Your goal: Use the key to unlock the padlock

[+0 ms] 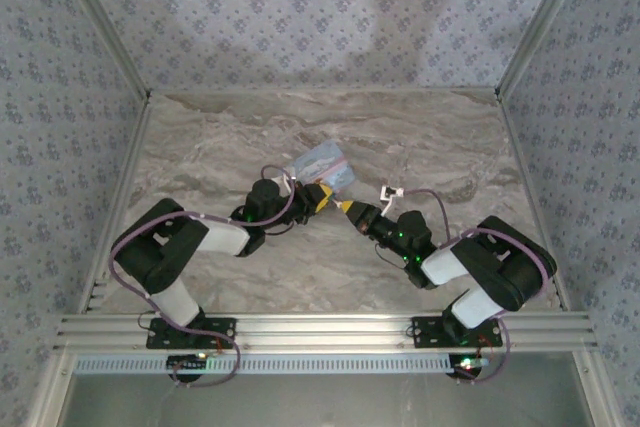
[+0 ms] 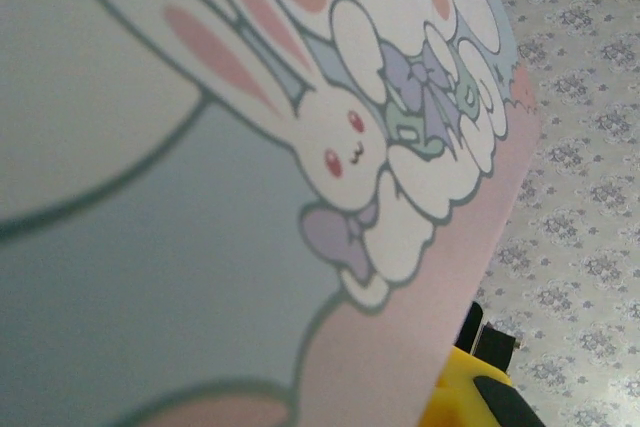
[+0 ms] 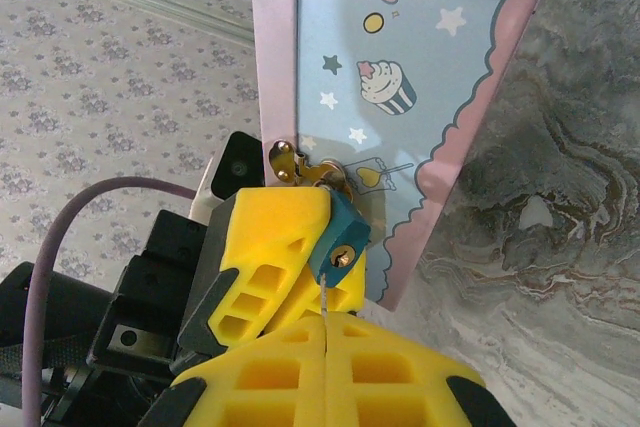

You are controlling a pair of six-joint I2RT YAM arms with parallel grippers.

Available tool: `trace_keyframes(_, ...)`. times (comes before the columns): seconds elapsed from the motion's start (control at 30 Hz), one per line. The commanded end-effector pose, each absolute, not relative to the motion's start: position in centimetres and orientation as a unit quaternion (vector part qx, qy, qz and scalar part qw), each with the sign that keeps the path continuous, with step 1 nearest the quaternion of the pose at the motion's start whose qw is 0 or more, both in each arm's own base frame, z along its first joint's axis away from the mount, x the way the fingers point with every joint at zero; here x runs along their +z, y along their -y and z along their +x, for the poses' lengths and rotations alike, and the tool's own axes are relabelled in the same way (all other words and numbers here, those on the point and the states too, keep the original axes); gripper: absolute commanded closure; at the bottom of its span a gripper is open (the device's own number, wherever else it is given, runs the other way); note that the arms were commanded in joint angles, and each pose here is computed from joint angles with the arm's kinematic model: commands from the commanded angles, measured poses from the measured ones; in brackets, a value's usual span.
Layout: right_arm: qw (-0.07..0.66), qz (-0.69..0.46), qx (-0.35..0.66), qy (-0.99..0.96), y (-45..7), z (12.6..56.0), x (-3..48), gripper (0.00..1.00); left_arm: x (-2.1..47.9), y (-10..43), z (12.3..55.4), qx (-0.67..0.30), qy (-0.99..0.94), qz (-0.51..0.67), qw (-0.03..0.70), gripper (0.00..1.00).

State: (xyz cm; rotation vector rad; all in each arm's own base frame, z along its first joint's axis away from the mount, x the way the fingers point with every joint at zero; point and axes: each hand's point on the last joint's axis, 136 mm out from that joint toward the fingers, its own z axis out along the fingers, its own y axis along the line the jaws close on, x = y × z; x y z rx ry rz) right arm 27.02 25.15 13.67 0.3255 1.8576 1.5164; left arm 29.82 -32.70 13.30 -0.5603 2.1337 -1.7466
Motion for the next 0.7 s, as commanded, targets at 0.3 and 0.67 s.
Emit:
trace_keyframes(0.3, 0.376, 0.132, 0.590, -0.702, -24.49, 27.80, 14.85, 1.00, 14.55, 33.15, 29.72, -0.637, -0.728, -0.191, 0.165, 1.00)
trace_keyframes(0.67, 0.374, 0.120, 0.593, -0.703, -25.01, 27.93, 15.06, 1.00, 14.70, 33.47, 29.69, -0.643, -0.724, -0.192, 0.159, 1.00)
